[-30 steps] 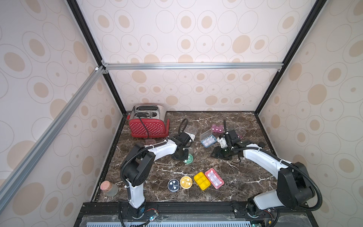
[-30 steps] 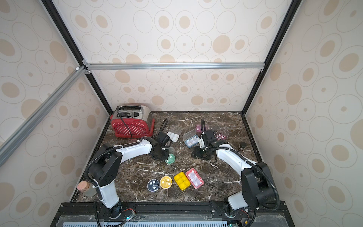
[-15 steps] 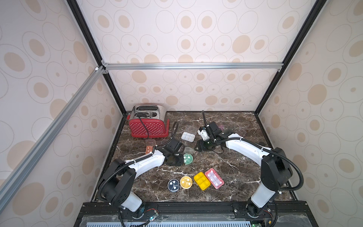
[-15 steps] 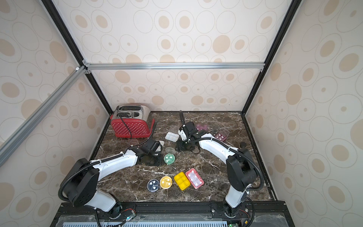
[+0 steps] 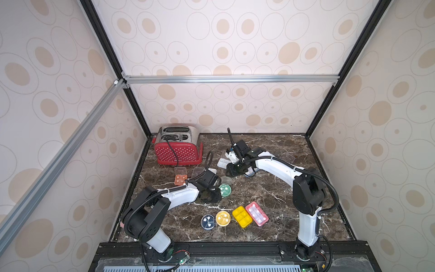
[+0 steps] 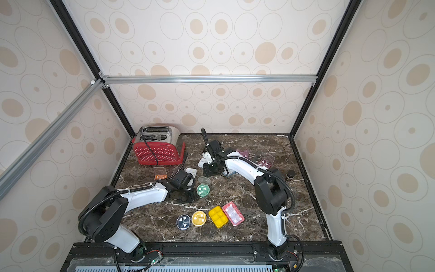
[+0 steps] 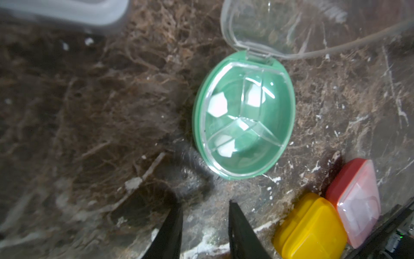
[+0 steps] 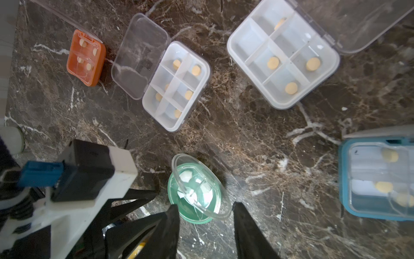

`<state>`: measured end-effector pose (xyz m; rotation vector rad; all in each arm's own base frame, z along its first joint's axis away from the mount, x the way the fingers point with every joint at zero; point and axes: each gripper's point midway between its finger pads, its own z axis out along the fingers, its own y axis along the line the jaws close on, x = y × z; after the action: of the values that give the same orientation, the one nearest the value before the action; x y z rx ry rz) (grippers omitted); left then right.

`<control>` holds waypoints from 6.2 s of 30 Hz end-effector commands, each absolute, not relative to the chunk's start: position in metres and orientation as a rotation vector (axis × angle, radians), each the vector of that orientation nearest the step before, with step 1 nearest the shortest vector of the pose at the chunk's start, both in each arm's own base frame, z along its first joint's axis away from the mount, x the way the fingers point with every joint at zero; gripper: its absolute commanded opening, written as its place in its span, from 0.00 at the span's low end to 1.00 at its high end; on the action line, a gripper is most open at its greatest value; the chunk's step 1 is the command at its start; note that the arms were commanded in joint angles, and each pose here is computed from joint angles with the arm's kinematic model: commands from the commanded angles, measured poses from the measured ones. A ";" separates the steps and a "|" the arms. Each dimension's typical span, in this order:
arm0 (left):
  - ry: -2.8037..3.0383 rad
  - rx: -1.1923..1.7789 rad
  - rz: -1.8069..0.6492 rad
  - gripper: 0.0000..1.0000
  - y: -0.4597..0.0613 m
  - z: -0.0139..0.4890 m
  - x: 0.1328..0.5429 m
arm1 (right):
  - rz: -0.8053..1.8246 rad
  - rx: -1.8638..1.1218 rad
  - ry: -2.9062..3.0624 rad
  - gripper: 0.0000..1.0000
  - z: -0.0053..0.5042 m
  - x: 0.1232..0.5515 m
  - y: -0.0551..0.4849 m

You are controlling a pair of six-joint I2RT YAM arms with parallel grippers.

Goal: Close pillboxes
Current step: Close the lid on the pillbox, then move the pillbox to the center of the board.

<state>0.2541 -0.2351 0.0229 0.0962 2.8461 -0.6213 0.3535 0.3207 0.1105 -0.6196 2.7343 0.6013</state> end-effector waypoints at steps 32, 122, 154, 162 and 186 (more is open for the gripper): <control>2.822 0.061 -0.660 0.25 -0.252 0.025 0.276 | 0.617 -0.739 2.770 0.15 0.096 0.331 0.336; 2.878 -0.014 -0.512 0.59 -0.224 0.030 0.320 | 0.831 -0.362 2.972 0.38 0.027 0.334 0.309; 2.913 0.022 -0.507 0.46 -0.231 0.018 0.323 | 0.831 -0.369 2.990 0.32 0.033 0.320 0.296; 2.747 0.077 -0.431 0.73 -0.214 0.099 0.331 | 0.598 -0.413 2.945 0.63 0.066 0.316 0.270; 2.606 0.102 -0.483 0.88 -0.189 0.137 0.305 | 0.071 -0.705 2.960 0.99 0.043 0.329 0.338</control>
<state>0.3025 -0.1878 0.1377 0.0728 2.6151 -0.4725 0.3369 0.3367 0.0411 -0.6790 2.9365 0.0945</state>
